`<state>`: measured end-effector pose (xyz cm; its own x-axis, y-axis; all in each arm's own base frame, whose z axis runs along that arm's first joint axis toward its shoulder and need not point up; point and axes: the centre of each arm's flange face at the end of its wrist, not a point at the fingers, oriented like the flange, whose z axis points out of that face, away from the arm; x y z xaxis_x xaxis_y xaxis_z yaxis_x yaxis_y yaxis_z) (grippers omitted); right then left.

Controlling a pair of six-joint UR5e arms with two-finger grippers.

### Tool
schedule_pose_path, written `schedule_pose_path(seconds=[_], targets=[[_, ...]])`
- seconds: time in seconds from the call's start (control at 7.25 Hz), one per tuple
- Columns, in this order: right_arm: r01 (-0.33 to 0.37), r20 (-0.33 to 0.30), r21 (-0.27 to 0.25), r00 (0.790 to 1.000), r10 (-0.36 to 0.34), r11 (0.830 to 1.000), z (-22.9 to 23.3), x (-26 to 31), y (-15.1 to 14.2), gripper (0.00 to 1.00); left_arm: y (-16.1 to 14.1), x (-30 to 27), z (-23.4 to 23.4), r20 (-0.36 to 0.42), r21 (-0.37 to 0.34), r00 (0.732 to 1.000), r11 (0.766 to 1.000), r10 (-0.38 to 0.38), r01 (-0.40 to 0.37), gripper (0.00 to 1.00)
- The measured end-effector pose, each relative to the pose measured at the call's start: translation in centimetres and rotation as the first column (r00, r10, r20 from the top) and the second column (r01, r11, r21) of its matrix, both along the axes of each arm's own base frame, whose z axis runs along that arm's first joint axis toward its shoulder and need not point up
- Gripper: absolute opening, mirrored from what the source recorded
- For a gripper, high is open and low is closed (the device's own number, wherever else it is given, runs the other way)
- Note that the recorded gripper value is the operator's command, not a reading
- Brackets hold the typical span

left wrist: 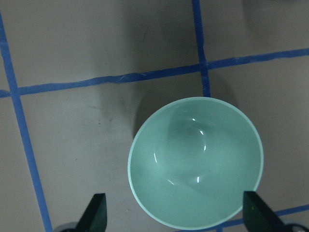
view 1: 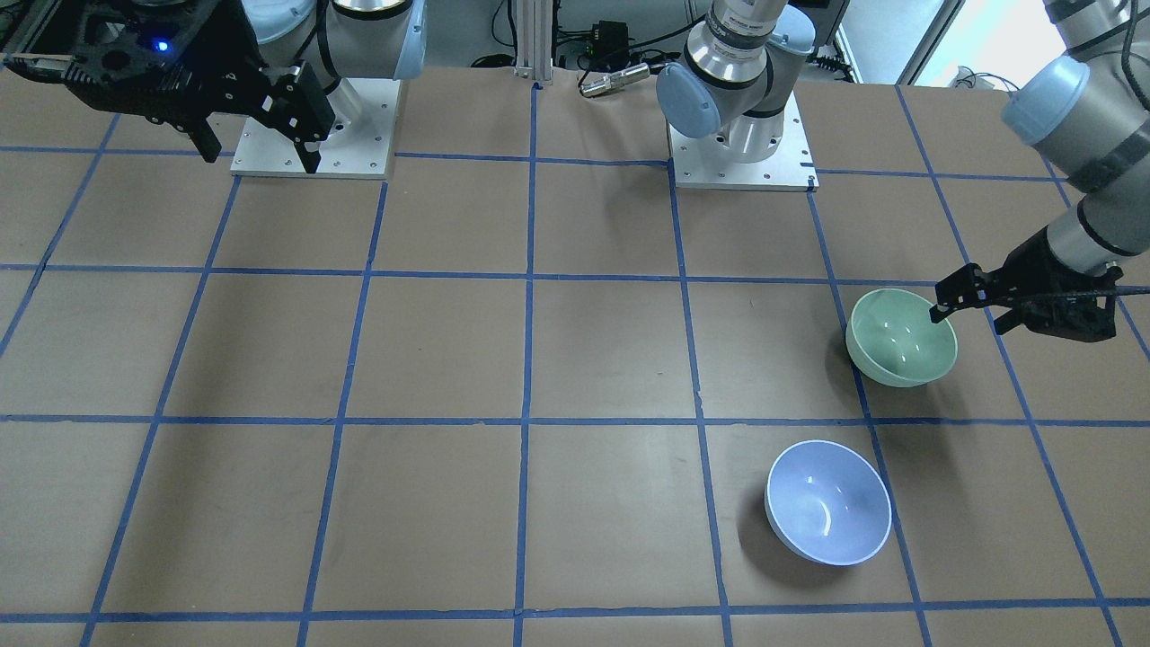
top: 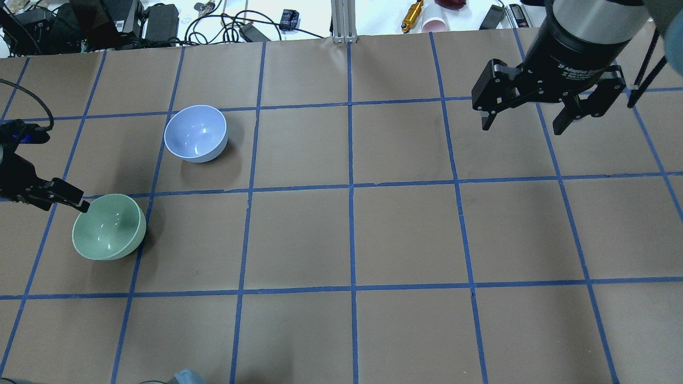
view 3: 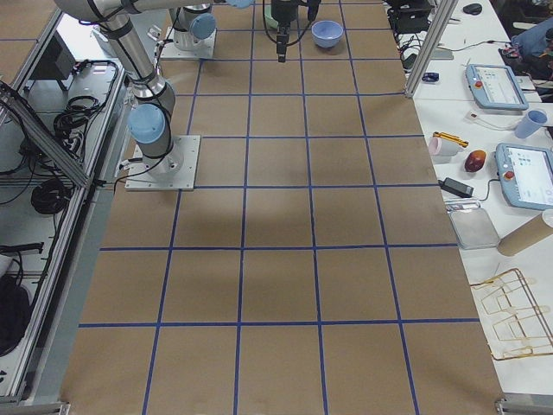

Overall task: Stack green bowl on blue bowl
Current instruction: 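Move the left gripper down to the rim of the green bowl, then close the left gripper on the green bowl's rim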

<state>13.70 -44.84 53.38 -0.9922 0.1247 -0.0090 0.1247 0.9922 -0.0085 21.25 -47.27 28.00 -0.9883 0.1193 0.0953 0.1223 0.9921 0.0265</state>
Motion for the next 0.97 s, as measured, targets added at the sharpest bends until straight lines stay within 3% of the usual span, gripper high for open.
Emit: schedule_pose_path(seconds=[0.97], targets=[[0.0,0.0,0.0,1.0,0.0,1.0,0.0,0.0,0.0,1.0,1.1,3.3,-7.6,-0.054,0.058,0.998,0.998,0.038,-0.035,1.0]])
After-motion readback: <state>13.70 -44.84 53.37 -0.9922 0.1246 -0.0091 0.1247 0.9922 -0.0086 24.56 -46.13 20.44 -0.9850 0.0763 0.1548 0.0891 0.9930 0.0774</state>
